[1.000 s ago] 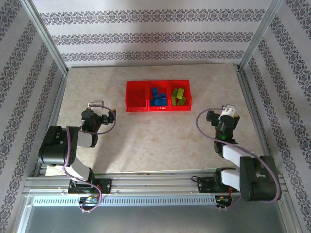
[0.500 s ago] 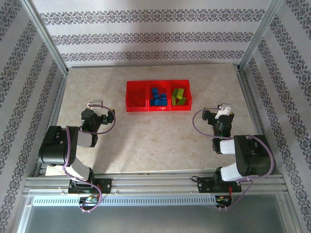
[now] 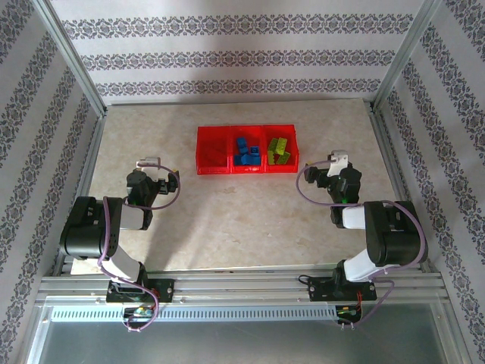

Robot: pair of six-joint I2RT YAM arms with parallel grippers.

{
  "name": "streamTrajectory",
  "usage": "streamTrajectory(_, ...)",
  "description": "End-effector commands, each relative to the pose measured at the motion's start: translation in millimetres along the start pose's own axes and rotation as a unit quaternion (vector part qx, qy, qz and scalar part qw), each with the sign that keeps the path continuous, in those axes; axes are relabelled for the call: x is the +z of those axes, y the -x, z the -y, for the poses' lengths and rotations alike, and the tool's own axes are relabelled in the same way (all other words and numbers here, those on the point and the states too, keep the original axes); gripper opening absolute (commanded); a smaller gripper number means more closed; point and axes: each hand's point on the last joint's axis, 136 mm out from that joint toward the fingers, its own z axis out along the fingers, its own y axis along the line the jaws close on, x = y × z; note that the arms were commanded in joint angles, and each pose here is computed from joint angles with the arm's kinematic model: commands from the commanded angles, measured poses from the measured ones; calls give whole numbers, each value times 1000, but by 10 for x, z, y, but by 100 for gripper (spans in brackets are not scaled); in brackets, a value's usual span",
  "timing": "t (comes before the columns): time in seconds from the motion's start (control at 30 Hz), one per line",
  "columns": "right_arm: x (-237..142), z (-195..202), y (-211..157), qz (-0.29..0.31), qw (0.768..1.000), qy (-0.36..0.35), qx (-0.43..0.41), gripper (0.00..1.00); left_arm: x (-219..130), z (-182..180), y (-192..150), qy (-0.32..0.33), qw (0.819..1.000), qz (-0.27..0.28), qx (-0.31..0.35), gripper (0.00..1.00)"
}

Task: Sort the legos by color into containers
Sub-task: Reset both arms

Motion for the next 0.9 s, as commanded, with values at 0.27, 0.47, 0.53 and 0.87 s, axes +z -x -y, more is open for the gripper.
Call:
streamTrajectory(0.27, 7, 21, 13, 0, 1000, -1, -2, 98, 18, -61, 82, 9, 1000, 9, -6, 100)
streamTrajectory(0.47, 7, 20, 13, 0, 1000, 0, -2, 98, 18, -66, 82, 10, 1000, 9, -6, 100)
streamTrajectory(0.53, 7, 17, 10, -1, 1000, 0, -2, 98, 18, -65, 83, 9, 1000, 9, -6, 100)
streamTrajectory(0.87, 7, 20, 10, -1, 1000, 0, -2, 98, 21, -63, 79, 10, 1000, 7, -6, 100)
